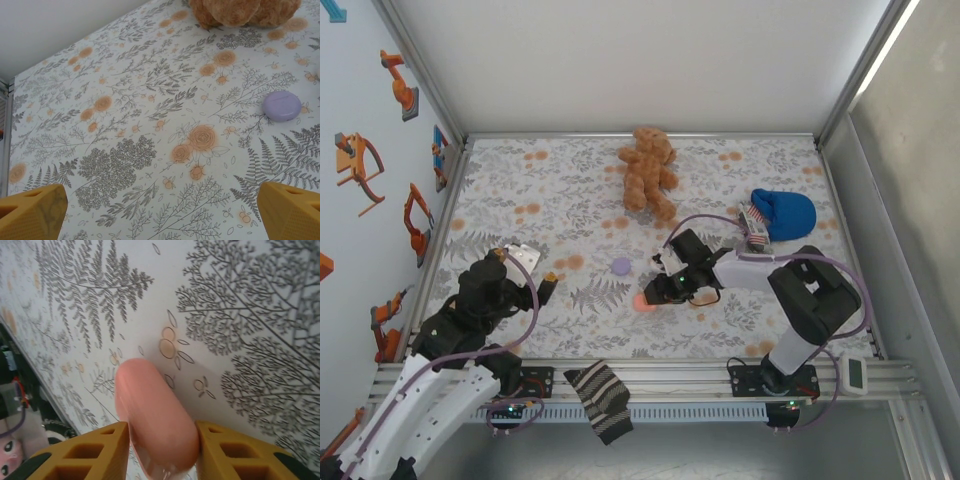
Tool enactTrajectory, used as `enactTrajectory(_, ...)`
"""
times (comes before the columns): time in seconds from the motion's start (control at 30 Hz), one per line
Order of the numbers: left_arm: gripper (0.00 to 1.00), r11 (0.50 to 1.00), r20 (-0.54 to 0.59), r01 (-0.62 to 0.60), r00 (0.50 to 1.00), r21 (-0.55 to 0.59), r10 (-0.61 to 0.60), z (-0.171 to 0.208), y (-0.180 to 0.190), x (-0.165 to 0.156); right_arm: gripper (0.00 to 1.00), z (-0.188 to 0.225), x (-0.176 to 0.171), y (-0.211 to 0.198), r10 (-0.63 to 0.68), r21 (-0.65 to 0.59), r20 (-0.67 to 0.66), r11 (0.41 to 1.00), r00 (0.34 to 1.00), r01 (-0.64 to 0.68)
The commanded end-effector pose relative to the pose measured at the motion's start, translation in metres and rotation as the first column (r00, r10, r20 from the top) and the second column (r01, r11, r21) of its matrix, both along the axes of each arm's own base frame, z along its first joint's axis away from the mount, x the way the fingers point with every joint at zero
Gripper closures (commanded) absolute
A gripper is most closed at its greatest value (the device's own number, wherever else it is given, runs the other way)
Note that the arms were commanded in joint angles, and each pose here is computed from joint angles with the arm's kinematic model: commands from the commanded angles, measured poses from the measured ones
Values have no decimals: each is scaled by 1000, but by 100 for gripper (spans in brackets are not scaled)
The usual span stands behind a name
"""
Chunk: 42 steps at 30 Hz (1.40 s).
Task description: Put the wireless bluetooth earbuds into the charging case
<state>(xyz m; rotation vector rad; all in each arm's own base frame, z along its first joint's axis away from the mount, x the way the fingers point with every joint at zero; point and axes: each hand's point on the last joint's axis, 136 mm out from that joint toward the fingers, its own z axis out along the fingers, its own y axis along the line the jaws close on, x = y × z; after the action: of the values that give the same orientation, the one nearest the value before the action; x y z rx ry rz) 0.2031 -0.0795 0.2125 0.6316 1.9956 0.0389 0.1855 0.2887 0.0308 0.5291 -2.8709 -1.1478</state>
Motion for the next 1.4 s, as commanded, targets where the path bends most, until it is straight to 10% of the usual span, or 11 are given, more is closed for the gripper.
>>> enactTrajectory(0.0,4,1000,2,4,1000,13,-4,0,1,1,58,7,5,-16,22,-102,68,995,997,-15)
enactTrajectory(0.53,4,1000,23,-1,1000,-8,2,7,1,1,40,130,45,-51,1,-137,461,988,888,70)
enactTrajectory(1.03,4,970,104,-178,975,-164,197,41,22,11,1,199,105,-158,-139,-142,884,830,446,540)
enactTrajectory(1.37,4,906,122,-386,904,-173,409,30,49,28,0,196,116,-230,-232,-25,940,682,249,731)
